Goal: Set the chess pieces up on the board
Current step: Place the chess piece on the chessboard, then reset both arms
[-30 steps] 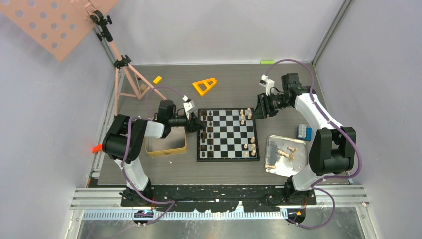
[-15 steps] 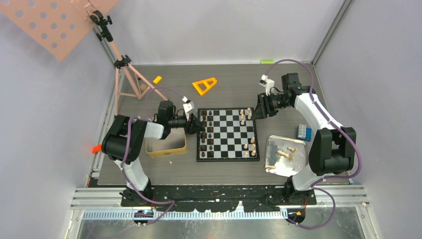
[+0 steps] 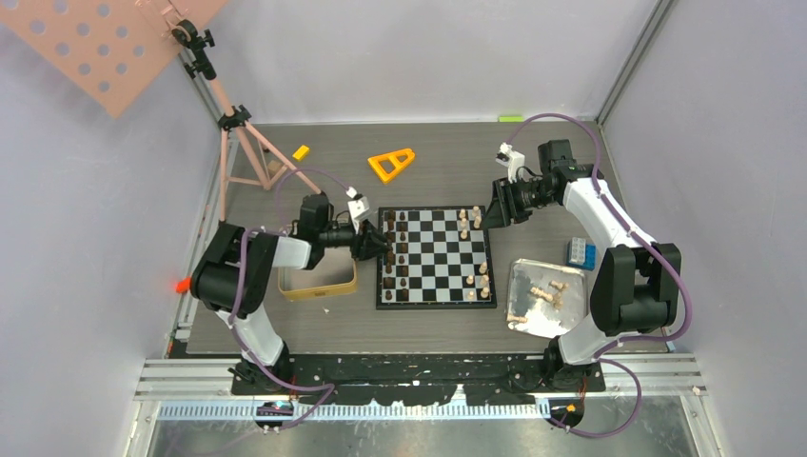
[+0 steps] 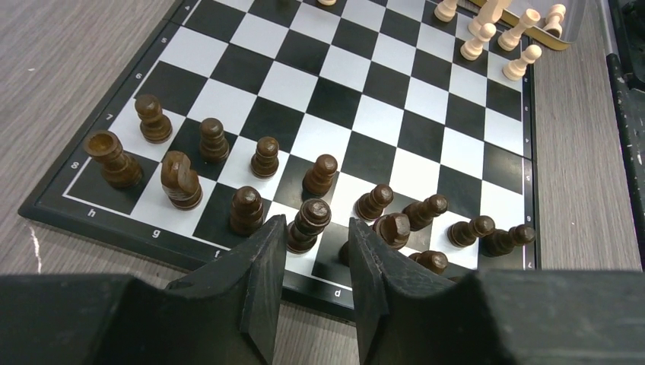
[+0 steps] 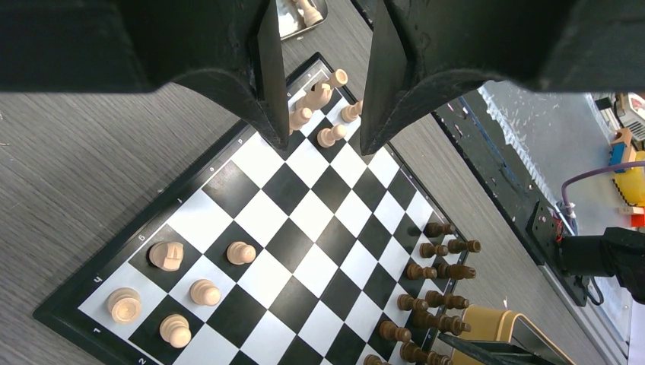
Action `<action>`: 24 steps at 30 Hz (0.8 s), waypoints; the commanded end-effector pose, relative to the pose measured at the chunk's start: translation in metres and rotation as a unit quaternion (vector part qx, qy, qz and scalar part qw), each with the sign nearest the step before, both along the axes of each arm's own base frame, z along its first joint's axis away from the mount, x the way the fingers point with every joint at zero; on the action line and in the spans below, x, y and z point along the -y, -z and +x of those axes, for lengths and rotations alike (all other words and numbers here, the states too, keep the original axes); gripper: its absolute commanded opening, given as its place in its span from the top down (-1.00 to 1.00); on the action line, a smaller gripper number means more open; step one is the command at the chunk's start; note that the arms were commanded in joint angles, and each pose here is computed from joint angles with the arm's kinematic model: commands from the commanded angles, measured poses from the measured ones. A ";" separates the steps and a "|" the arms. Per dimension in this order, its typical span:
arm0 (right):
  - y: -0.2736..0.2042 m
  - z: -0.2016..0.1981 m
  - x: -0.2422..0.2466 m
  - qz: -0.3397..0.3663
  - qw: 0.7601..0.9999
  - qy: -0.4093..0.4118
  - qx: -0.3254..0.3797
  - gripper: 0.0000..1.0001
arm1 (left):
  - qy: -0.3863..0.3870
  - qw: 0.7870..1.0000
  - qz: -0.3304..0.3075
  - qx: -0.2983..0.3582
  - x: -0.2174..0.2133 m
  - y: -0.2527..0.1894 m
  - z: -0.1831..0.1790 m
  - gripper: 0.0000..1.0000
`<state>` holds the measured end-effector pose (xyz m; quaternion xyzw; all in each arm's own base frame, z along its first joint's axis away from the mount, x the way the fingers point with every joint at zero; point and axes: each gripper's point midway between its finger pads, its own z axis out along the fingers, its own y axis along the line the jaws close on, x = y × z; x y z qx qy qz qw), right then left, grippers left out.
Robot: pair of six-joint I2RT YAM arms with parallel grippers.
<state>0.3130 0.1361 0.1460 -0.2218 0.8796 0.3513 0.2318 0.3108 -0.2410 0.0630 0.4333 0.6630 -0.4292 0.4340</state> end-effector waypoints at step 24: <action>-0.076 0.031 0.036 -0.052 0.986 0.096 0.127 -0.10 | -0.137 0.990 -0.007 -0.007 -0.080 -0.137 0.029 -0.56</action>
